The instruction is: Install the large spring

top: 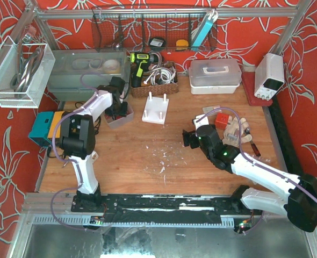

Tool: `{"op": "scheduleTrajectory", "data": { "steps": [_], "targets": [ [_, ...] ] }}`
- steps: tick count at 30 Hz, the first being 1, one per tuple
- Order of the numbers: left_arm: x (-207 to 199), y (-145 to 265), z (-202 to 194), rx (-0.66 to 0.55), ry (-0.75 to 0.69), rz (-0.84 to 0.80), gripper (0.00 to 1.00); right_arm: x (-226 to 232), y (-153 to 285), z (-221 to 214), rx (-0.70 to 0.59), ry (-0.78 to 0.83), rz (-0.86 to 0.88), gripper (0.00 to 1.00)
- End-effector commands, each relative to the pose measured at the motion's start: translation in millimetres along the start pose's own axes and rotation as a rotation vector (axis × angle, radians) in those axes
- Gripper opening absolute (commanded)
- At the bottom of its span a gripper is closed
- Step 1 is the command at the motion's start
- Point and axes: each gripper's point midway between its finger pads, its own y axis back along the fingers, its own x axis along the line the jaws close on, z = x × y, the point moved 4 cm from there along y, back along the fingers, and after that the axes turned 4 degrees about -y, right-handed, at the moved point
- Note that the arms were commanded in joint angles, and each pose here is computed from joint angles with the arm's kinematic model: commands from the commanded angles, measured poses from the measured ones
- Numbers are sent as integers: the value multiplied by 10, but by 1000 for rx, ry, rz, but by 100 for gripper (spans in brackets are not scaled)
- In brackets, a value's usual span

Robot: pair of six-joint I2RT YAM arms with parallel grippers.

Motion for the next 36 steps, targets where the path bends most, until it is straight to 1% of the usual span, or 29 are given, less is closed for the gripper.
{"op": "scheduleTrajectory", "data": {
  "steps": [1,8,19,21,23,29,36],
  "targets": [
    [37,-116,-97,56,4,14,50,-32,23,-10,-5,13,-25,99],
    [13,-198,-111,73,12,2,49,-32,24,-11,-4,12,-25,99],
    [-9,-221,-115,76,23,-12,42,-34,32,-3,-8,12,-25,99],
    [-4,-232,-121,79,28,-12,42,-40,32,1,-9,11,-27,99],
    [-5,-246,-126,80,30,-11,45,-43,28,-3,-8,11,-31,99],
    [-25,-292,-173,103,34,-23,45,-46,27,-5,-8,14,-33,99],
    [8,-242,-225,139,35,-2,45,-43,28,-4,-8,14,-32,99]
  ]
}}
